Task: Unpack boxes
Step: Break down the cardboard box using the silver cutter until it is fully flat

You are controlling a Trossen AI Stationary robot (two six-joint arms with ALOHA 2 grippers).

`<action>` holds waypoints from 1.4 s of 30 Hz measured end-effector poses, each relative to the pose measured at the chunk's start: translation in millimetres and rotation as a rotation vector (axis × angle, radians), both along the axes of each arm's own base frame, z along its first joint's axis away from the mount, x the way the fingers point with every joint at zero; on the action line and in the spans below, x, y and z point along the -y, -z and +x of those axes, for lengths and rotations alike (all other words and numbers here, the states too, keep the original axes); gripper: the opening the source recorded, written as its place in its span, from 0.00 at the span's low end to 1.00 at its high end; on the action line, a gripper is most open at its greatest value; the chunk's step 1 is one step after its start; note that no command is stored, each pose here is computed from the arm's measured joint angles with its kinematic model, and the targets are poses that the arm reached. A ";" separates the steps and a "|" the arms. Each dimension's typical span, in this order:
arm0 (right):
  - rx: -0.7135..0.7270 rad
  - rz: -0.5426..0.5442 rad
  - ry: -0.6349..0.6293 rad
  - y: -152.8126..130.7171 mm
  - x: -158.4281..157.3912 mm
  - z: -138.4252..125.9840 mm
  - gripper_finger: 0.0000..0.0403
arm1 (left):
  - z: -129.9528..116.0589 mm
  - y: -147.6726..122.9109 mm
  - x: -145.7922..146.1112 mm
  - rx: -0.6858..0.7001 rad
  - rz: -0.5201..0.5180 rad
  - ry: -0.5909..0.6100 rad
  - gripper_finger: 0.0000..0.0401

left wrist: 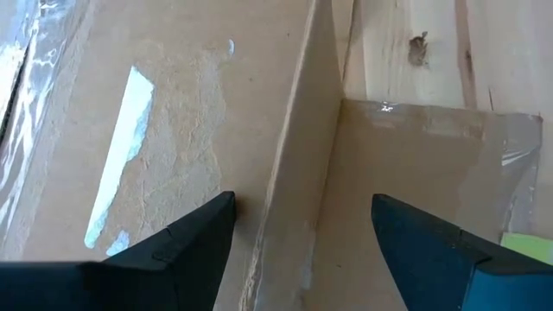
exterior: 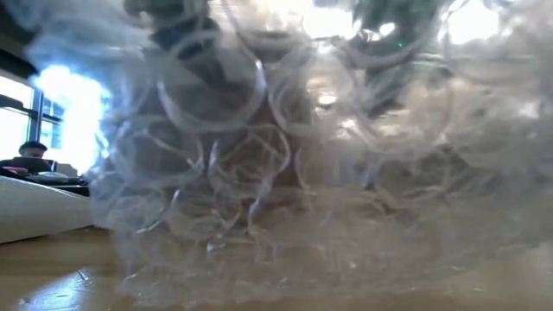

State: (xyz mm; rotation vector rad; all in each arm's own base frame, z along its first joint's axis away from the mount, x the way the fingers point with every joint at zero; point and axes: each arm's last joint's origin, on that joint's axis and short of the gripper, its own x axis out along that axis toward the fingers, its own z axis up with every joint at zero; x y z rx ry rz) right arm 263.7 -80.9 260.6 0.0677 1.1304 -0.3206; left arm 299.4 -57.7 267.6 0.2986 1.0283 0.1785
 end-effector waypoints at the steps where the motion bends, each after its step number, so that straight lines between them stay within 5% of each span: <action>1: 0.000 0.006 -0.006 0.1 -1.0 0.2 0.23 | 0.0 0.0 0.0 0.000 0.000 0.000 0.64; 9: -0.018 0.047 -0.080 1.7 -16.3 2.0 0.23 | -0.4 0.4 -1.0 0.005 0.043 -0.025 0.63; 18: -0.067 0.035 -0.137 3.2 -27.9 0.7 0.23 | 7.2 10.5 -5.0 0.040 0.092 -0.187 0.64; 30: -0.089 0.003 -0.096 3.4 -26.5 -1.2 0.23 | 10.0 19.0 -6.2 0.173 0.122 -0.469 0.64; 42: -0.107 -0.021 -0.037 3.7 -5.2 -6.8 0.23 | 10.7 17.1 11.4 0.282 0.064 -0.510 0.63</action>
